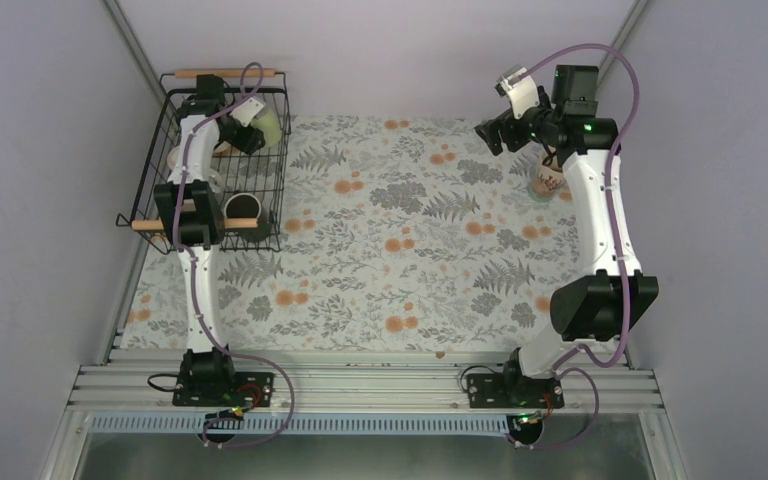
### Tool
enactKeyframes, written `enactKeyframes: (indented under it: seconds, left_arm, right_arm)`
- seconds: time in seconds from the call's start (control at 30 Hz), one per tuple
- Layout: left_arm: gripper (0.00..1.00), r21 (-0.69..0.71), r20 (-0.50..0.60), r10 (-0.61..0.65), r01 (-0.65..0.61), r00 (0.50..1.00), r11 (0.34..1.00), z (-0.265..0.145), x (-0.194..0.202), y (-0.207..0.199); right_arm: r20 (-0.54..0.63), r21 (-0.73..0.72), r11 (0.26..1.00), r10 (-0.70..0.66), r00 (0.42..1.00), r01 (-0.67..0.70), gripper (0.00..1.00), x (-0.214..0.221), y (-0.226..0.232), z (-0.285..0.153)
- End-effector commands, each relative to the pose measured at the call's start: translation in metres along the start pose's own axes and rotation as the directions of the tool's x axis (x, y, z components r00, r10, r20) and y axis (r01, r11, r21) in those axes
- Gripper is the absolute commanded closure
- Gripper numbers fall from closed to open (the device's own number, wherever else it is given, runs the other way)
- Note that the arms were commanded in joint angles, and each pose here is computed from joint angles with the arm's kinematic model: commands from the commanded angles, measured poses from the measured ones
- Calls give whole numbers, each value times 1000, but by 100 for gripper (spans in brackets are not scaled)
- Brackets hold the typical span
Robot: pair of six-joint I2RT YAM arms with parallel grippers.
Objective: Unload the cups from the dish rack
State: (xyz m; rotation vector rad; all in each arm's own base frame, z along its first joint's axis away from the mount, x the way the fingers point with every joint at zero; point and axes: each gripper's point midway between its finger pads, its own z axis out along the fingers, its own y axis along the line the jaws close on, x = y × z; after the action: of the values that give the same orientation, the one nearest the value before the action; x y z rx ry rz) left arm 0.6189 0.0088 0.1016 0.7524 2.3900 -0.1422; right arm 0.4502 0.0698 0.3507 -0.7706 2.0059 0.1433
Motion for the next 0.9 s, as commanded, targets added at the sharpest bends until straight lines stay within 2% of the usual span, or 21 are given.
enactKeyframes:
  seconds: [0.0, 0.13, 0.43, 0.53, 0.7, 0.87]
  left_arm:
    - [41, 14, 12, -2, 2, 1000, 1000, 5, 1, 3]
    - [59, 1, 7, 0, 0, 1000, 1000, 8, 3, 6]
    - [81, 21, 9, 7, -8, 1000, 1000, 0, 2, 2]
    - [97, 15, 5, 23, -23, 1000, 1000, -4, 1, 2]
    - [98, 20, 4, 26, -26, 1000, 999, -17, -1, 1]
    - [98, -27, 35, 16, -15, 999, 1000, -54, -16, 9]
  right_arm:
    - [42, -18, 1000, 1, 999, 0, 0, -10, 6, 0]
    - [35, -21, 1000, 3, 999, -2, 0, -7, 8, 5]
    - [42, -26, 1000, 3, 999, -2, 0, -9, 11, 4]
    - [50, -33, 999, -1, 999, 3, 0, -12, 14, 2]
    - [58, -51, 999, -8, 998, 11, 0, -16, 22, 0]
    - [72, -76, 997, -10, 997, 15, 0, -20, 29, -1]
